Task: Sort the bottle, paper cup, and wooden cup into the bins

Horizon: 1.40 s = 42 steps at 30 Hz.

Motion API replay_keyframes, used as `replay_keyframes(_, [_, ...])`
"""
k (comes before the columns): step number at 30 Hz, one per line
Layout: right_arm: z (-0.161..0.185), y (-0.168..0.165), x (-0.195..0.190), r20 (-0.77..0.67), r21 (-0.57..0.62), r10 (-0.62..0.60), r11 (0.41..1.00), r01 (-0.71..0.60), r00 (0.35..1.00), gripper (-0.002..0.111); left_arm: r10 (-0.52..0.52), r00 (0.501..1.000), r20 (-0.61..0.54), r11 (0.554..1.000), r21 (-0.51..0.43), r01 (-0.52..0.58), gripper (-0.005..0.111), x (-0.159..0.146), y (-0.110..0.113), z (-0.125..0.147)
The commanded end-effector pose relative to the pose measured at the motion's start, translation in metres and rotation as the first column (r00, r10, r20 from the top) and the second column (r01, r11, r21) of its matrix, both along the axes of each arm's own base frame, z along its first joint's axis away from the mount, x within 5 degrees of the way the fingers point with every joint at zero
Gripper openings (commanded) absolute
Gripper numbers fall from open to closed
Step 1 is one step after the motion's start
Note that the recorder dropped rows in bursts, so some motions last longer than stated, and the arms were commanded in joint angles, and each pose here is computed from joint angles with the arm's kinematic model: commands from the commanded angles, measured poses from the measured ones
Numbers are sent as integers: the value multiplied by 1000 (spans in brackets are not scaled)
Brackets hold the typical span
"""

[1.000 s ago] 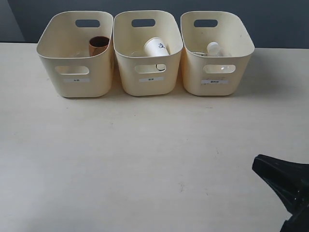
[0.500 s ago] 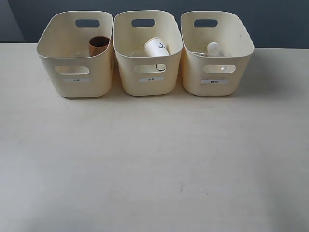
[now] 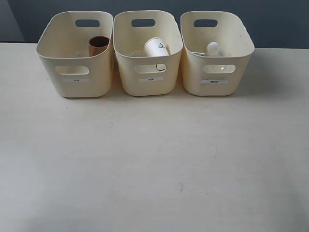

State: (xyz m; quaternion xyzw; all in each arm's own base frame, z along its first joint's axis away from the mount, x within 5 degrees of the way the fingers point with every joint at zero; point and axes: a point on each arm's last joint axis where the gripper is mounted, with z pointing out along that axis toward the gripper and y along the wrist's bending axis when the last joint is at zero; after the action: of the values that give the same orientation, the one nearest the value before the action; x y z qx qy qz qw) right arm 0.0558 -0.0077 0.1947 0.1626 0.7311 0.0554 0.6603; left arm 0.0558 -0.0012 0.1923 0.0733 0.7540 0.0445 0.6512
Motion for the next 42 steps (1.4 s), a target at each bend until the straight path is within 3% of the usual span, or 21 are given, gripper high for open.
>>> replay_keyframes(1, [4, -1, 0, 36, -104, -3, 995, 7, 999, -1, -3, 1000, 4, 1000, -7, 3, 0, 0, 0, 0])
replay_keyframes(10, [7, -2, 0, 44, -232, 0, 973, 10, 999, -1, -3, 1000, 4, 1000, -7, 3, 0, 0, 0, 0])
replay_keyframes(21, [6, -2, 0, 33, -236, -2, 972, 10, 999, -1, -3, 1000, 4, 1000, -7, 3, 0, 0, 0, 0])
replay_keyframes(27, [5, -2, 0, 55, -61, -16, 998, 20, 998, -1, -3, 1000, 4, 1000, -7, 3, 0, 0, 0, 0])
replay_keyframes(42, [5, -2, 0, 54, -69, -17, 997, 20, 998, -1, -3, 1000, 4, 1000, -7, 3, 0, 0, 0, 0])
